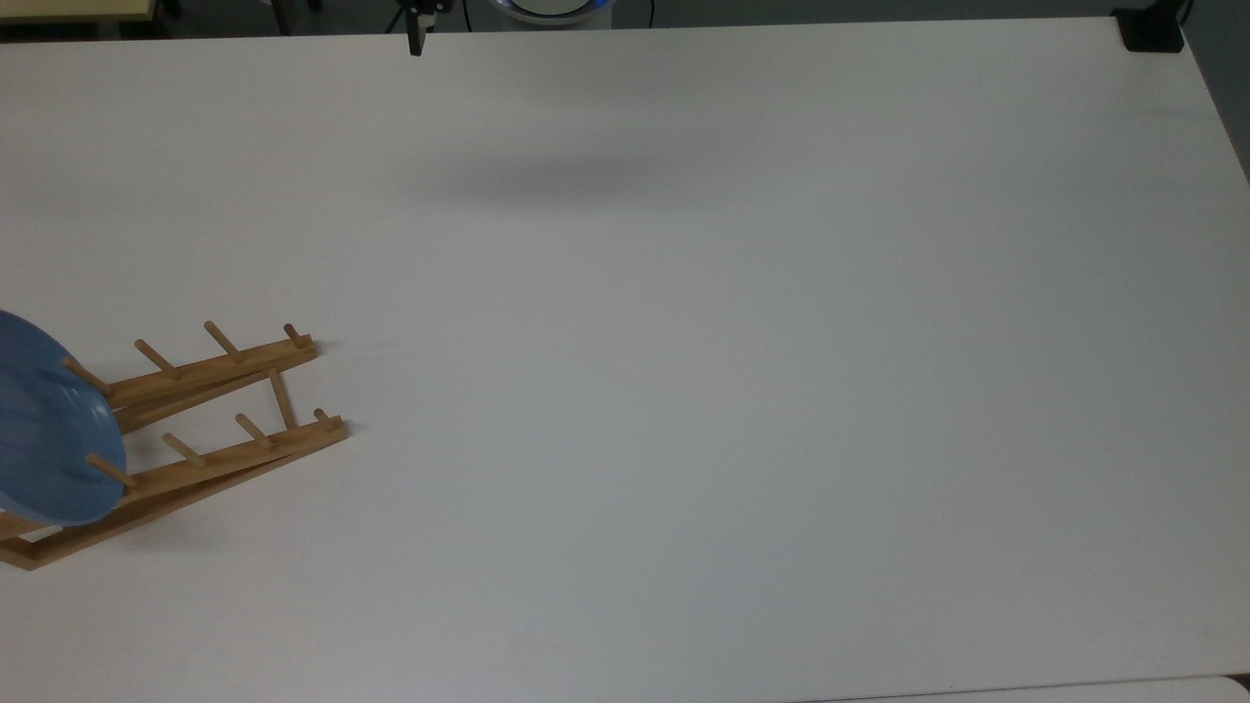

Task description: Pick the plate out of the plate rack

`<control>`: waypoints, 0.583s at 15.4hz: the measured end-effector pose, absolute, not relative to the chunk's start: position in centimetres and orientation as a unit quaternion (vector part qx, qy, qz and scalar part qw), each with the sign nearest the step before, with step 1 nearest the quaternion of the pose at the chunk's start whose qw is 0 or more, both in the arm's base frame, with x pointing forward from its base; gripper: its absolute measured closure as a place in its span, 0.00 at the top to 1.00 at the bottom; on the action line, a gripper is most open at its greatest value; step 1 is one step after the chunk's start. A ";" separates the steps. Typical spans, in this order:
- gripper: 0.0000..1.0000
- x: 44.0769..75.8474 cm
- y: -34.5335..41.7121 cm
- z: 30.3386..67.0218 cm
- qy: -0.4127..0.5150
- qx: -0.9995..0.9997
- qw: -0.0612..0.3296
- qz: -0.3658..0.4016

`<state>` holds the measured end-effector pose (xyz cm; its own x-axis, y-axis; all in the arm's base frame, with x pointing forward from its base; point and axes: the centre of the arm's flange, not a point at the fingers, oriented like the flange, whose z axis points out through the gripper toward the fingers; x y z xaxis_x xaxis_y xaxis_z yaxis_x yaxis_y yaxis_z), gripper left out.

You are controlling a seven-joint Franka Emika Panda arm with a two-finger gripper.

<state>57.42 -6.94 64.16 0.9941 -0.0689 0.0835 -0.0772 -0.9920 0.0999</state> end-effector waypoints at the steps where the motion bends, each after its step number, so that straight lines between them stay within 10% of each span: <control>1: 1.00 57.4 -7.0 64.1 -0.030 0.997 0.052 0.039; 9: 1.00 57.4 -6.8 64.1 -0.030 0.998 0.047 0.040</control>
<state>57.43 -6.84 64.11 0.9951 -0.0558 0.0819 -0.0631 -0.9939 0.0906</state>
